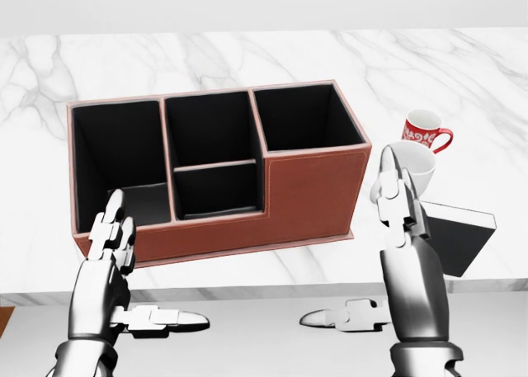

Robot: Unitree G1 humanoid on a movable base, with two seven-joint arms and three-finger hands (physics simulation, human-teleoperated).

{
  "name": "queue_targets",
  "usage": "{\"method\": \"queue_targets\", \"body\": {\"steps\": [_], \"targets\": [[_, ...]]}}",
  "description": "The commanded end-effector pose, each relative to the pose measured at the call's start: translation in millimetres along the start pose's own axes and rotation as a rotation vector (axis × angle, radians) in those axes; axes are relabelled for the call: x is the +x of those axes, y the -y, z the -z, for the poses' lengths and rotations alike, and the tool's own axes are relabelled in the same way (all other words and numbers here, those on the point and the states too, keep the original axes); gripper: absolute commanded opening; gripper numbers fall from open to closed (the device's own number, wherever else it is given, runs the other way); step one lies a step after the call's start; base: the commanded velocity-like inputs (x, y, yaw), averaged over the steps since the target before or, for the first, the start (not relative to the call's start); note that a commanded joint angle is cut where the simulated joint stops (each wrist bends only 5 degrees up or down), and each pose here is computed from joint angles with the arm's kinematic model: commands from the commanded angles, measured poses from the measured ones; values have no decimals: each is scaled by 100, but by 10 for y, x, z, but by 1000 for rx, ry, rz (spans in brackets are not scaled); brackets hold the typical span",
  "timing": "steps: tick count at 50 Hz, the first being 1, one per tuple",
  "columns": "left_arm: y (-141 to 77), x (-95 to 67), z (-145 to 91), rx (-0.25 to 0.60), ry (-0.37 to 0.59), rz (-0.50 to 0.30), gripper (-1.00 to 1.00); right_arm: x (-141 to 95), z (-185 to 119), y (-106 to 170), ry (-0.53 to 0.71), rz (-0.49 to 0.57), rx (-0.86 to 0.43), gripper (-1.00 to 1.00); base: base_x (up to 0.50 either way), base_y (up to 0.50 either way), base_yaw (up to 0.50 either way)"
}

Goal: Pick up the book and place it in the right compartment of the caddy.

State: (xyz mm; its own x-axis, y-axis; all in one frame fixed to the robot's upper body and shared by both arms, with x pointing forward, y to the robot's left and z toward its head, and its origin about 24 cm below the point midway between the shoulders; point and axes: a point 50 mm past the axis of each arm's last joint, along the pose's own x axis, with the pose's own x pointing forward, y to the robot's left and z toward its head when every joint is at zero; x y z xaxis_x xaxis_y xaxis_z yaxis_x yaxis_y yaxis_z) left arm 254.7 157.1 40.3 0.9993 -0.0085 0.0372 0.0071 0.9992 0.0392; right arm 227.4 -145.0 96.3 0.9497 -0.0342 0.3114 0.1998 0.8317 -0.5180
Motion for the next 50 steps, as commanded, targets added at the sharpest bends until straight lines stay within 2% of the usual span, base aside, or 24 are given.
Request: {"method": "queue_targets", "body": {"steps": [1,12,20,28,31,33,36,50], "targets": [[7,-11,16,6,0,4,100,-76,-271,141,76,71,-165,100,0,0,0],[10,-21,17,9,1,7,100,-106,-426,278,101,126,-256,100,0,0,0],[9,-23,30,11,-5,8,100,-24,-333,367,56,159,-338,100,0,0,0],[8,-18,27,11,-4,9,100,94,-70,355,-32,104,-442,100,31,0,0],[7,-13,43,11,-11,8,100,117,-11,324,-47,81,-519,100,50,0,0],[7,-13,43,11,-11,9,100,123,34,297,-65,58,-519,100,40,0,0],[8,-15,42,10,-10,11,100,177,211,272,-108,58,-566,100,5,0,0],[14,-16,20,12,-1,13,100,171,192,331,-110,32,-599,100,0,0,0]]}}
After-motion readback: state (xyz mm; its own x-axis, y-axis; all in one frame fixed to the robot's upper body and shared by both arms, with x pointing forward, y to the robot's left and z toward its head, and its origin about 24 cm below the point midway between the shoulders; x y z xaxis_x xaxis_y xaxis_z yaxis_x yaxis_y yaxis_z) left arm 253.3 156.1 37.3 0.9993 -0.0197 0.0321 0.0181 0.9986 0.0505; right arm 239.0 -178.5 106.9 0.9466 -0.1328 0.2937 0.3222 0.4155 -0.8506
